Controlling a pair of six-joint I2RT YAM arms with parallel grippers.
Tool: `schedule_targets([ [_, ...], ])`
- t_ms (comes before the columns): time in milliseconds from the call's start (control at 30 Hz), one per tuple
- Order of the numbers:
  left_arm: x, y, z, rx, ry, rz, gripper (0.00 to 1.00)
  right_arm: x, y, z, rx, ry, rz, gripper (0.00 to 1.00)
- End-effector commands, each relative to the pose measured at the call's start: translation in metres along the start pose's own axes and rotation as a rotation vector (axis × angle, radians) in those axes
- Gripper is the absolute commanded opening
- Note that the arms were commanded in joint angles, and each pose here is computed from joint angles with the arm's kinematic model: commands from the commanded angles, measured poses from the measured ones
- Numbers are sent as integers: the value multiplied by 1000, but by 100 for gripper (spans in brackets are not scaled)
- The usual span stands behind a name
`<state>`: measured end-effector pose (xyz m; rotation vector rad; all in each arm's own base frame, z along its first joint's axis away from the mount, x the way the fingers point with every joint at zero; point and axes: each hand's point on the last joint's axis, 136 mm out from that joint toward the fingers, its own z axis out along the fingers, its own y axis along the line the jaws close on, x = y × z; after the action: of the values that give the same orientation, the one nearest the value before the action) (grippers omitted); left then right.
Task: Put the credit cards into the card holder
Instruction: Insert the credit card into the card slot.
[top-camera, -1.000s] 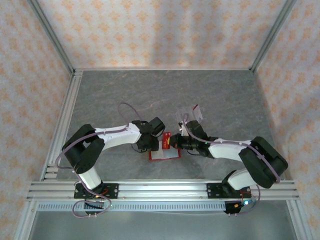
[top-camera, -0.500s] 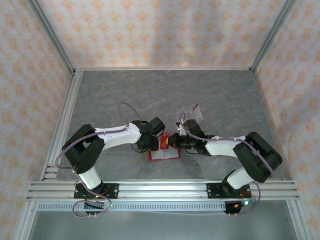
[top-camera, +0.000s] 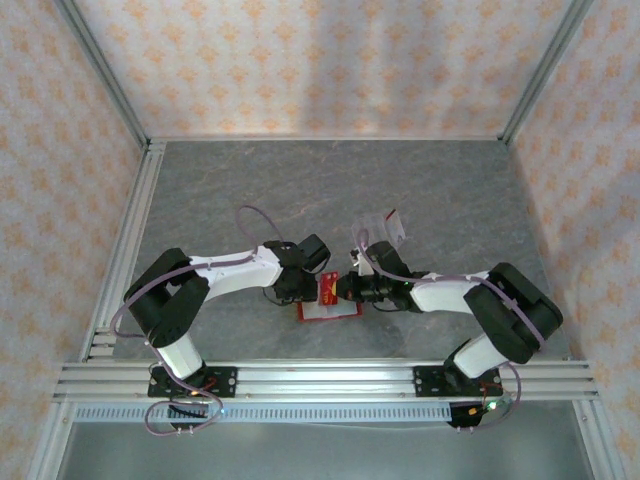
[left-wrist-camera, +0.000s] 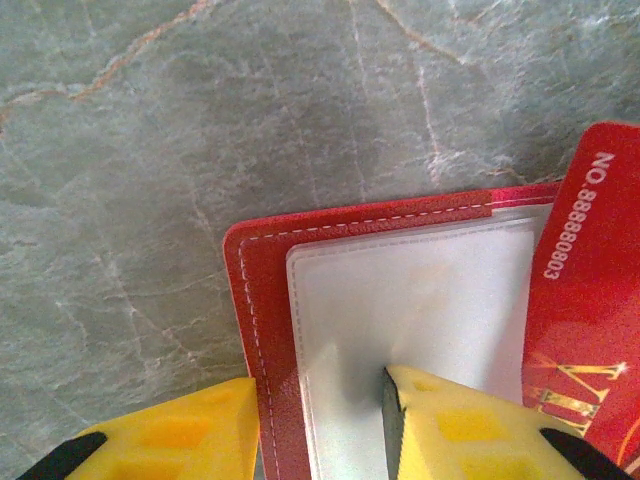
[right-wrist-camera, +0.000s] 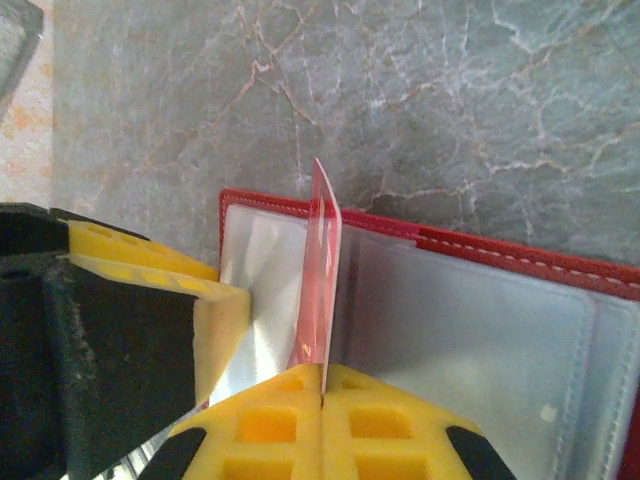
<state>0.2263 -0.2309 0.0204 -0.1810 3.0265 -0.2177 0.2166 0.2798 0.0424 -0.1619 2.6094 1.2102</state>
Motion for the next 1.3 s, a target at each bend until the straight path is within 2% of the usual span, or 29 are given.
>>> schedule_targets([
  [0,14,23,12,-91,42,0,37,23,-11,-2,38,82,-16,0],
  [600,14,20,13,-88,44,6,37,45,-20,10,77,238,11,0],
  [1000,13,19,7,-72,39,1,37,25,-9,24,52,187,28,0],
  [1267,14,18,-2,-51,28,-7,37,22,-16,29,89,159,46,0],
])
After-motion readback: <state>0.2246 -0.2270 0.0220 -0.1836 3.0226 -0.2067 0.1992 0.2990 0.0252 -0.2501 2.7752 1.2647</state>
